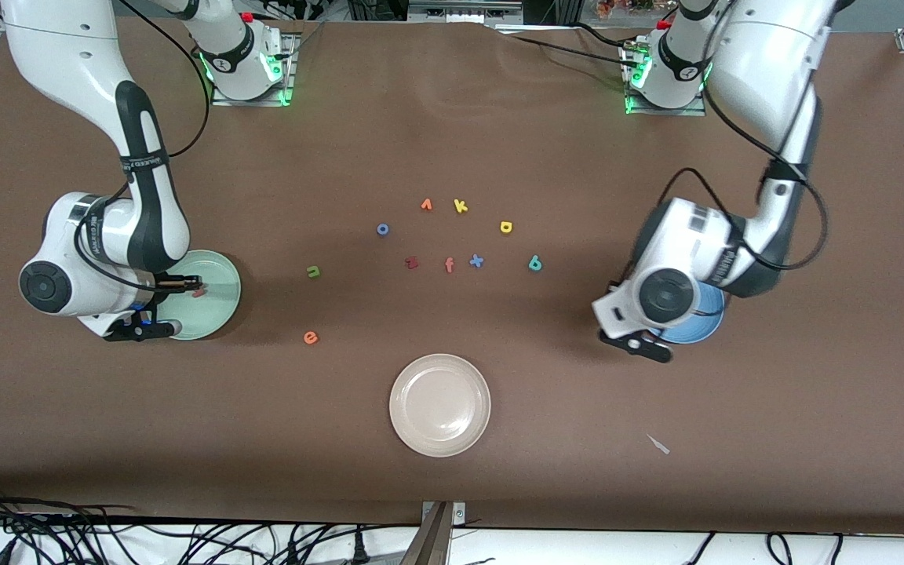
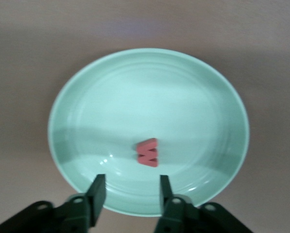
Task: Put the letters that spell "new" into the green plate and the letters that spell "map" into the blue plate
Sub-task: 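Drop the W on the green plate while the left gripper drops the E, then grasp the green U with the right gripper while the left gripper grasps the blue p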
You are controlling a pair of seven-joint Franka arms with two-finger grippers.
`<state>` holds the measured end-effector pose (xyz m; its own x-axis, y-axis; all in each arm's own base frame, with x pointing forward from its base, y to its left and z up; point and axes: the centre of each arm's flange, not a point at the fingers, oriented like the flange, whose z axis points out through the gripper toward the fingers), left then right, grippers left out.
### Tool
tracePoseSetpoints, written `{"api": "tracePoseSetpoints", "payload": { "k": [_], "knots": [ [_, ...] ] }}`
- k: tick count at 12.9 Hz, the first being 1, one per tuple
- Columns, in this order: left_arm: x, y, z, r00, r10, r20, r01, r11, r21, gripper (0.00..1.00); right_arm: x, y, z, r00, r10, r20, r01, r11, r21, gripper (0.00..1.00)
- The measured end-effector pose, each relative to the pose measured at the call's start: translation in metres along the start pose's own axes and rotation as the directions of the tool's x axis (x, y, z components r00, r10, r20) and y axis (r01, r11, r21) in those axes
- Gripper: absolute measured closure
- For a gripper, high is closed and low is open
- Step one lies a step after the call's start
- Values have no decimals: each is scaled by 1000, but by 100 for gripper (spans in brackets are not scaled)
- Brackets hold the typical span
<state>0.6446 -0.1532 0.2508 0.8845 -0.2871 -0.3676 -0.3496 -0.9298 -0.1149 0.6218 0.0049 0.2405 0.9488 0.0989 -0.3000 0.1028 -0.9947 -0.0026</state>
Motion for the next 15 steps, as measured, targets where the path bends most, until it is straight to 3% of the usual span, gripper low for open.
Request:
{"api": "tracePoseSetpoints", "payload": {
  "k": [3,4,7,8,10,11,15],
  "knots": [
    [3,-23,54,1000,0,12,1,1000,-28,73,0,-32,-9,1000,1,-8,-1,1000,25,7],
    [3,-23,65,1000,-1,6,1,999,-33,67,0,-44,-11,1000,13,-12,-13,999,34,0],
    [3,-18,58,1000,8,-17,-9,999,-39,35,-1,-90,-13,997,63,-37,-60,996,59,0],
    [2,-5,45,999,29,-34,-30,999,-45,24,-3,-110,-8,995,79,-66,-75,995,68,0],
    [1,42,9,994,63,-85,-68,996,-63,2,-12,-145,10,980,97,-171,-84,993,82,0],
    [-2,71,-6,993,61,-105,-69,995,-75,0,-22,-157,23,972,96,-216,-80,993,81,0],
    [-14,174,-19,991,17,-129,-31,994,-106,0,-49,-192,60,946,98,-308,-79,994,73,0]
  ]
}}
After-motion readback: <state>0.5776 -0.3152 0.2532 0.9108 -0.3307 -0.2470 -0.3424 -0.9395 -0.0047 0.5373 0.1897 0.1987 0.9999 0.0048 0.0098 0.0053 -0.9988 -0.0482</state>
